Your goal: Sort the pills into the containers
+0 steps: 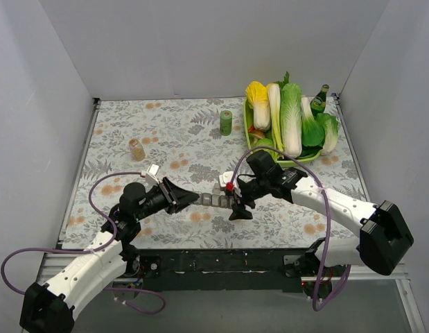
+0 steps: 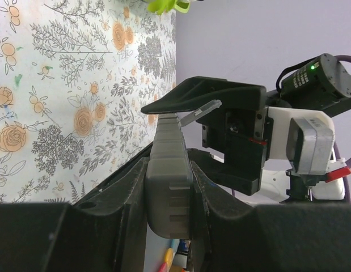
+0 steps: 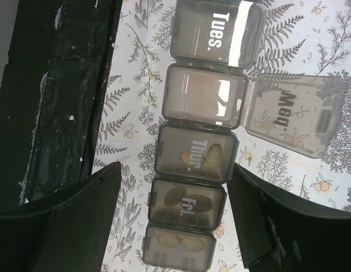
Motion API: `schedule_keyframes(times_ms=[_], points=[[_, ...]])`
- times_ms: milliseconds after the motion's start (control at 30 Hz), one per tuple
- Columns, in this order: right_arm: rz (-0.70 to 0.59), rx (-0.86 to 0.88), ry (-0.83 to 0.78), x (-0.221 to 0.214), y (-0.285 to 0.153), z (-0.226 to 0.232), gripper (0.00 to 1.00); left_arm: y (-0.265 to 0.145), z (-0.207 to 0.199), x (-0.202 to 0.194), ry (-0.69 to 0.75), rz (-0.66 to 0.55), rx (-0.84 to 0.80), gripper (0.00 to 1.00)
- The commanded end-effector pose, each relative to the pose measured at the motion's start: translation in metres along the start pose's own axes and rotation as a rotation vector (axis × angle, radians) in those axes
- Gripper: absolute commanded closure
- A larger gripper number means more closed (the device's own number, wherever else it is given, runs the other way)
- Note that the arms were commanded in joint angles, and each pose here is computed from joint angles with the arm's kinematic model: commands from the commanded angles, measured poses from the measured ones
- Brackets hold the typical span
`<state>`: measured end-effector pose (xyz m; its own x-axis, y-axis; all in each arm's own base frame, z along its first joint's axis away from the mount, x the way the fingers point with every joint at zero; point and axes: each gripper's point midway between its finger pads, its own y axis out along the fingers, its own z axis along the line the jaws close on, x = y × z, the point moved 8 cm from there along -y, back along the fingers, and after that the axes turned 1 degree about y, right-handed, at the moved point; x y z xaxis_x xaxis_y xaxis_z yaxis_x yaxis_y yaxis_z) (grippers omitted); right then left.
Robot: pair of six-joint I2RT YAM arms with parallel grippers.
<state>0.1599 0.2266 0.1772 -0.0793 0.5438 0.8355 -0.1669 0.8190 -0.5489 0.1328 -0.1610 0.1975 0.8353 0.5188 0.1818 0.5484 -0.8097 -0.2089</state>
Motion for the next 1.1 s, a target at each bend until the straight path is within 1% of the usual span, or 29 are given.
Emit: schedule_keyframes(times_ms=[0, 267, 367, 400, 467, 500, 600, 633, 667, 733, 767, 800, 867, 900, 933, 967, 1000, 1033, 1067], points=[[-0.016, -0.020, -0.006, 0.009, 0.005, -0.005, 0.23, 0.000, -0.005, 0.004, -0.017, -0.042, -0.041, 1.00], [-0.023, -0.036, 0.025, 0.021, 0.010, -0.013, 0.37, 0.001, -0.001, 0.004, -0.044, -0.056, -0.033, 1.00], [-0.020, -0.036, 0.042, 0.021, 0.012, -0.014, 0.44, 0.001, 0.000, 0.004, -0.047, -0.061, -0.028, 1.00], [-0.017, -0.041, 0.044, 0.021, 0.012, -0.014, 0.49, 0.001, 0.000, 0.004, -0.044, -0.064, -0.028, 1.00], [-0.014, -0.050, 0.050, 0.020, 0.012, -0.015, 0.55, 0.000, -0.001, 0.004, -0.043, -0.064, -0.028, 1.00], [-0.011, -0.052, 0.052, 0.019, 0.012, -0.015, 0.59, 0.000, -0.001, 0.004, -0.041, -0.067, -0.029, 1.00], [-0.003, -0.056, 0.055, 0.015, 0.012, -0.013, 0.65, 0.000, 0.000, 0.005, -0.042, -0.074, -0.018, 0.99], [-0.003, -0.059, 0.051, 0.015, 0.012, -0.013, 0.66, 0.000, 0.001, 0.005, -0.045, -0.078, -0.010, 0.95], [-0.002, -0.064, 0.047, 0.014, 0.012, -0.013, 0.67, 0.000, 0.000, 0.006, -0.044, -0.081, -0.008, 0.85], [0.007, -0.074, 0.049, 0.010, 0.012, -0.013, 0.69, 0.000, 0.002, 0.006, -0.047, -0.088, 0.010, 0.69], [0.007, -0.082, 0.048, 0.010, 0.011, -0.014, 0.69, -0.001, 0.001, 0.006, -0.044, -0.094, 0.009, 0.58], [0.008, -0.091, 0.049, 0.008, 0.010, -0.016, 0.70, -0.001, 0.000, 0.007, -0.037, -0.101, 0.013, 0.35], [0.010, -0.105, 0.056, 0.004, 0.009, -0.018, 0.70, -0.002, 0.000, 0.008, -0.031, -0.113, 0.036, 0.18], [0.013, -0.122, 0.065, 0.002, 0.007, -0.021, 0.70, -0.003, -0.007, 0.011, -0.014, -0.129, 0.025, 0.08], [0.019, -0.132, 0.072, -0.003, 0.007, -0.021, 0.70, -0.004, 0.000, 0.010, -0.006, -0.122, 0.088, 0.05], [0.019, -0.153, 0.066, -0.004, 0.006, -0.024, 0.71, -0.005, 0.001, 0.014, 0.010, -0.154, 0.122, 0.03], [0.036, -0.185, 0.070, -0.008, 0.005, -0.027, 0.70, -0.007, -0.010, 0.018, 0.037, -0.175, 0.130, 0.02], [0.056, -0.206, 0.075, -0.013, 0.005, -0.029, 0.70, -0.011, -0.001, 0.018, 0.079, -0.179, 0.212, 0.02], [0.075, -0.232, 0.076, -0.019, 0.006, -0.032, 0.70, -0.014, -0.003, 0.021, 0.107, -0.201, 0.249, 0.02]])
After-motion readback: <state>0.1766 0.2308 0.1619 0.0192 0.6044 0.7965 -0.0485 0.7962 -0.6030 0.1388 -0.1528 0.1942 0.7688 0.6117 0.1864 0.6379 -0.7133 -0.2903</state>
